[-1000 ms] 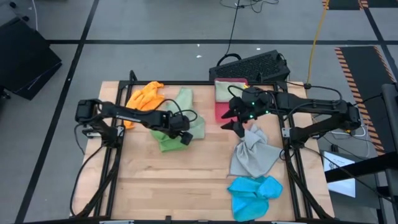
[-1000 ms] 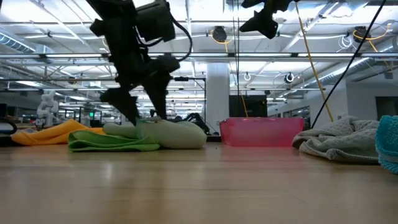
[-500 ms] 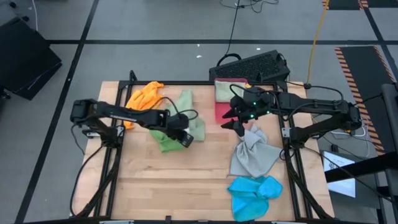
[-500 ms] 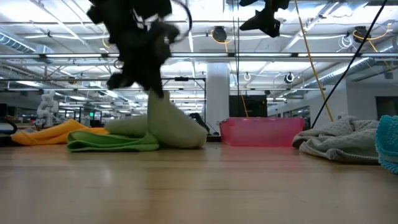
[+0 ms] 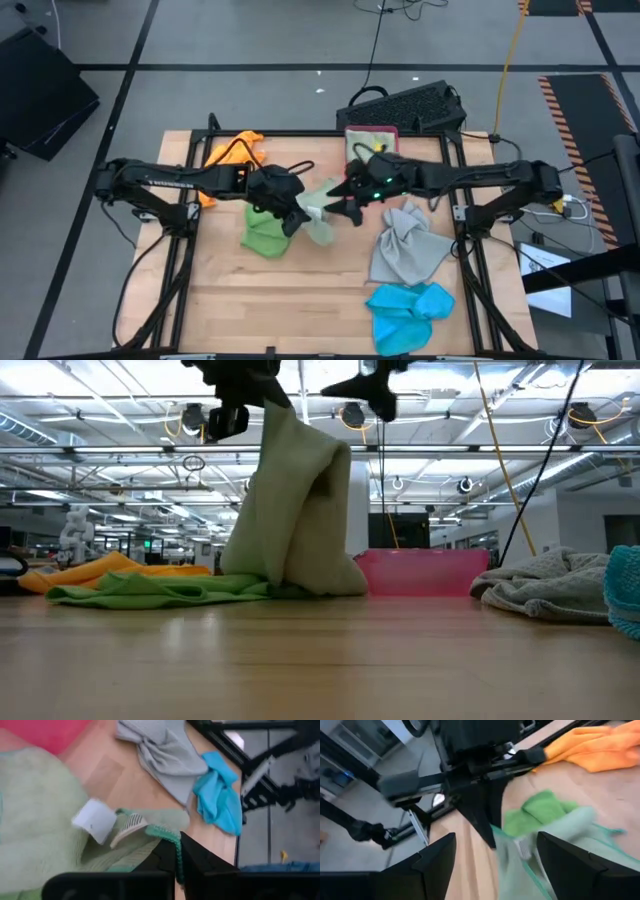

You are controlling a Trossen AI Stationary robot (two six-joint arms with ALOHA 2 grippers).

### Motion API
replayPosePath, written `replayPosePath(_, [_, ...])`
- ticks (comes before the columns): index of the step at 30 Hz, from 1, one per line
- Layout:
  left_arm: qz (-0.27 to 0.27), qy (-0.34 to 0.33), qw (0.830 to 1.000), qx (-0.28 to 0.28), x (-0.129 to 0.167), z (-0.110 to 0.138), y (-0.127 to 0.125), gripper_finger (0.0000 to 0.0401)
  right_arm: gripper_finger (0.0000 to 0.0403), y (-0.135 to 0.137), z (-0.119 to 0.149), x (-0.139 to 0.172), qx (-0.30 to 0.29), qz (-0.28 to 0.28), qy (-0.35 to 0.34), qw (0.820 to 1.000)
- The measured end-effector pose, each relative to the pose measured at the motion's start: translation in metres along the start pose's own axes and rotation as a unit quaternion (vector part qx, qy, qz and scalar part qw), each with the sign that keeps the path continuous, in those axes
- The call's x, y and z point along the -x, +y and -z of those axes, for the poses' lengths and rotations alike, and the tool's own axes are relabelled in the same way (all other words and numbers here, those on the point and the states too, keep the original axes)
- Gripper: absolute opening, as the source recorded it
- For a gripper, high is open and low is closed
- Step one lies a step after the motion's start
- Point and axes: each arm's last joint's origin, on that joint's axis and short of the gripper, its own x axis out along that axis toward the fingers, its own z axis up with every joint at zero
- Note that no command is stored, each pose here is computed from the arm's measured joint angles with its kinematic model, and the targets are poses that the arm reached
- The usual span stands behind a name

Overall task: Fold microfiber towels
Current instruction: Fold the light green microfiber cloth

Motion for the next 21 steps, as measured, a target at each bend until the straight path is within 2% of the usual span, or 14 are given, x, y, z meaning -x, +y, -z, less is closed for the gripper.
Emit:
replayPosePath(6, [0.049,0.016,0.997,-0.057,0.0,0.0,-0.005,0.0005,0.0287,-0.006,0.021,-0.038,-0.006,-0.014,0.041,0.999])
replayPosePath(12, [0.111,0.025,0.988,-0.102,0.0,0.002,-0.016,0.0013,0.0275,-0.006,0.021,-0.054,-0.01,-0.074,0.034,0.997])
replayPosePath(16, [0.125,0.024,0.985,-0.118,0.003,0.0,-0.022,0.0004,0.0244,-0.004,0.02,-0.056,0.01,-0.115,0.04,0.993])
replayPosePath(21, [0.125,0.017,0.985,-0.117,0.006,-0.005,-0.023,0.0017,0.0179,-0.001,0.019,-0.053,0.027,-0.142,0.048,0.988])
